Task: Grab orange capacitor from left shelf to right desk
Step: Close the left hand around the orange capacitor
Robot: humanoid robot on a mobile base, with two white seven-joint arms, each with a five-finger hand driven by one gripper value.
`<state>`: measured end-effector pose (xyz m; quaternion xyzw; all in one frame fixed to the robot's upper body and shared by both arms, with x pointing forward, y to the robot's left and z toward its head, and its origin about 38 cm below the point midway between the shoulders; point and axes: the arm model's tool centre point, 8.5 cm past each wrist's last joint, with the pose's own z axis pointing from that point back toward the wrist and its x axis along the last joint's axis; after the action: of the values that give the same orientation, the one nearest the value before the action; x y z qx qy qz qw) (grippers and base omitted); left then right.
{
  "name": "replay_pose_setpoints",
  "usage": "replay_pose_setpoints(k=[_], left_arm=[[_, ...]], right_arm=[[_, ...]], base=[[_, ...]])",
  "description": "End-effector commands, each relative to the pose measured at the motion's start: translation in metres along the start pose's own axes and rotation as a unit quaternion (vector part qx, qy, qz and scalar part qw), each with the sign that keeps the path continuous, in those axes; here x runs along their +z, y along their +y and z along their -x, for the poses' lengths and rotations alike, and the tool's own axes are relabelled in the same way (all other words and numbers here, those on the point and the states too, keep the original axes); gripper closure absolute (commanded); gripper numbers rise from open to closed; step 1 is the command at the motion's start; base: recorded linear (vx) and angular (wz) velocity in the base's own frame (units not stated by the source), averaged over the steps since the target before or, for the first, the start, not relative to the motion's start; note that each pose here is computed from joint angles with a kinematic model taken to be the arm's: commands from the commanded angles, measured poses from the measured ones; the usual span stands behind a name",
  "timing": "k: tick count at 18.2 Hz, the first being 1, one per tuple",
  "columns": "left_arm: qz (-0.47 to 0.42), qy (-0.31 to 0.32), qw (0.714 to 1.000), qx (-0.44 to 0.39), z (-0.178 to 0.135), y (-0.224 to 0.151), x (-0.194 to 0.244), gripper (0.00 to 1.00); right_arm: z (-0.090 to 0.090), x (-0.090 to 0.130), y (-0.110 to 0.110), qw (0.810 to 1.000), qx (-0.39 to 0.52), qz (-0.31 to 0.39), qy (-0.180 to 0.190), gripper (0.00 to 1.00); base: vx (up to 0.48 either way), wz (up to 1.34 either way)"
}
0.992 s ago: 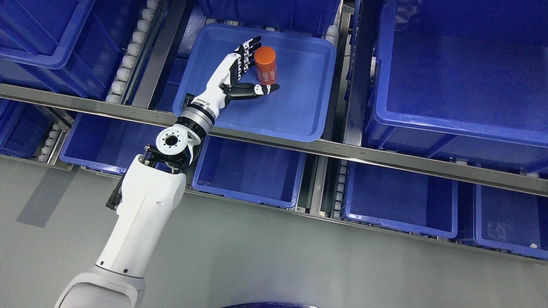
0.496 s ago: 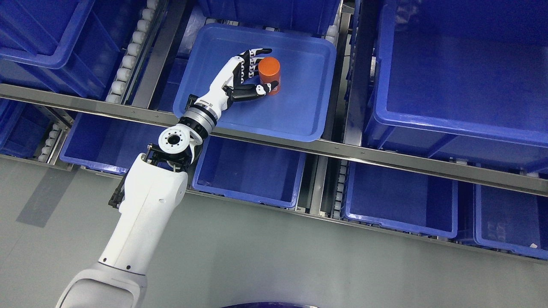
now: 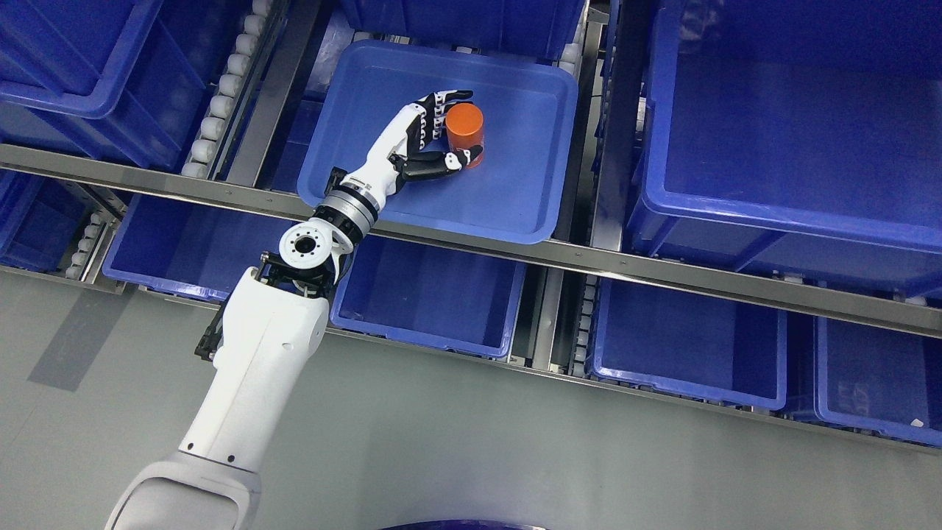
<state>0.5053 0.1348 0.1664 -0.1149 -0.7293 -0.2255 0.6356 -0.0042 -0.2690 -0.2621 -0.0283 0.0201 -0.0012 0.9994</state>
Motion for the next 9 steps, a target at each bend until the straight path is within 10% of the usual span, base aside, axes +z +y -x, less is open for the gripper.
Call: replay_pose_setpoints(k=[1,9], left_arm=[[0.008,0.034,0.999,-0.016,0.018,-0.002,-0.006,0.30],[0.000,0.043,0.999,-0.014,0.019,0.011,-0.014,0.46]], right_arm=[[0.014,0.000,-0.011,1.000,-0.006,0.009,0.005,0.00],[0.014,0.000,-0.011,1.000,-0.006,0.009,0.005,0.00]], base=[[0.000,0.00],[0.000,0.00]])
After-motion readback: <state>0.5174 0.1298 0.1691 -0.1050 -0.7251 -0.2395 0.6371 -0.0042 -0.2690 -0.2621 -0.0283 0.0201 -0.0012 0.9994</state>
